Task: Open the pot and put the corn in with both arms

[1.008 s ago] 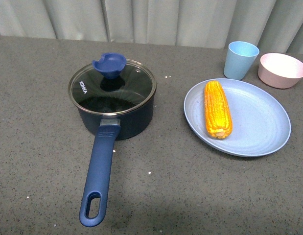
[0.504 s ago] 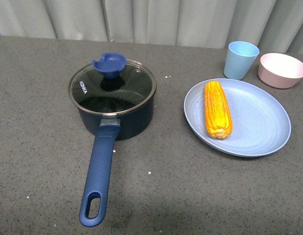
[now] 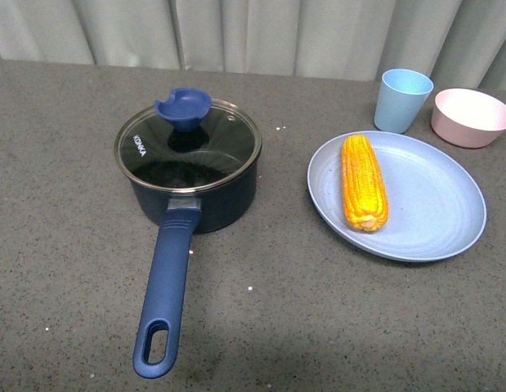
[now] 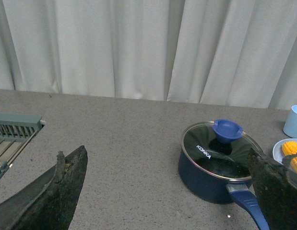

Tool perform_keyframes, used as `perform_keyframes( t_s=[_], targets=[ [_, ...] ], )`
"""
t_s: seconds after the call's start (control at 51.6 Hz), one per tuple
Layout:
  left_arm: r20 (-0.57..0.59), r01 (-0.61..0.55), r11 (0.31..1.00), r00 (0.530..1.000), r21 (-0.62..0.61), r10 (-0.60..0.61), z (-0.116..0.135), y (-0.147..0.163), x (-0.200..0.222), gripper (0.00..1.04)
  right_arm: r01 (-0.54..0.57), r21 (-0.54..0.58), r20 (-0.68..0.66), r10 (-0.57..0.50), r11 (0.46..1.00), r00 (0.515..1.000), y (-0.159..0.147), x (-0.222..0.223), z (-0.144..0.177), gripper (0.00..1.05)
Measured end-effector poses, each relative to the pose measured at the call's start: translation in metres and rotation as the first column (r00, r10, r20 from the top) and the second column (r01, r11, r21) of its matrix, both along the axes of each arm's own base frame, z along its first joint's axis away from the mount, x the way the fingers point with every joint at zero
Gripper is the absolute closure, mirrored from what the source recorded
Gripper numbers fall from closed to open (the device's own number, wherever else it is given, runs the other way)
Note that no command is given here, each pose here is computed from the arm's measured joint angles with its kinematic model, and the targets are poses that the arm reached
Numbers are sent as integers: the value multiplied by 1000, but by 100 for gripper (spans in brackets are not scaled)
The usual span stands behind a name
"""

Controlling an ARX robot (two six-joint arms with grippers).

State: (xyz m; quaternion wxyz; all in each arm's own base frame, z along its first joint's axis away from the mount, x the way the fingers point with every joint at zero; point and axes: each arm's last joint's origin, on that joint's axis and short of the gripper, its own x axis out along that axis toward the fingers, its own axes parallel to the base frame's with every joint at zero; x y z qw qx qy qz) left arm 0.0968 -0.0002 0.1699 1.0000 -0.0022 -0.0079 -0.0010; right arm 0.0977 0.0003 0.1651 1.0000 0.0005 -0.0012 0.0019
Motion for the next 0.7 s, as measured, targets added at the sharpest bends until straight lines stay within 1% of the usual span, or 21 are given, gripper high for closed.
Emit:
perform_keyframes(
  t_s=[0.659,0.698],
  targets=[
    [0,0,1000,1000,0,0,0,0,0,6,0,0,0,0,1000,1000,0,0,0,9],
    [-23,35,999,999,-4,-35,-1,0,0,6,0,0,0,0,1000,1000,0,0,0,9]
  ],
)
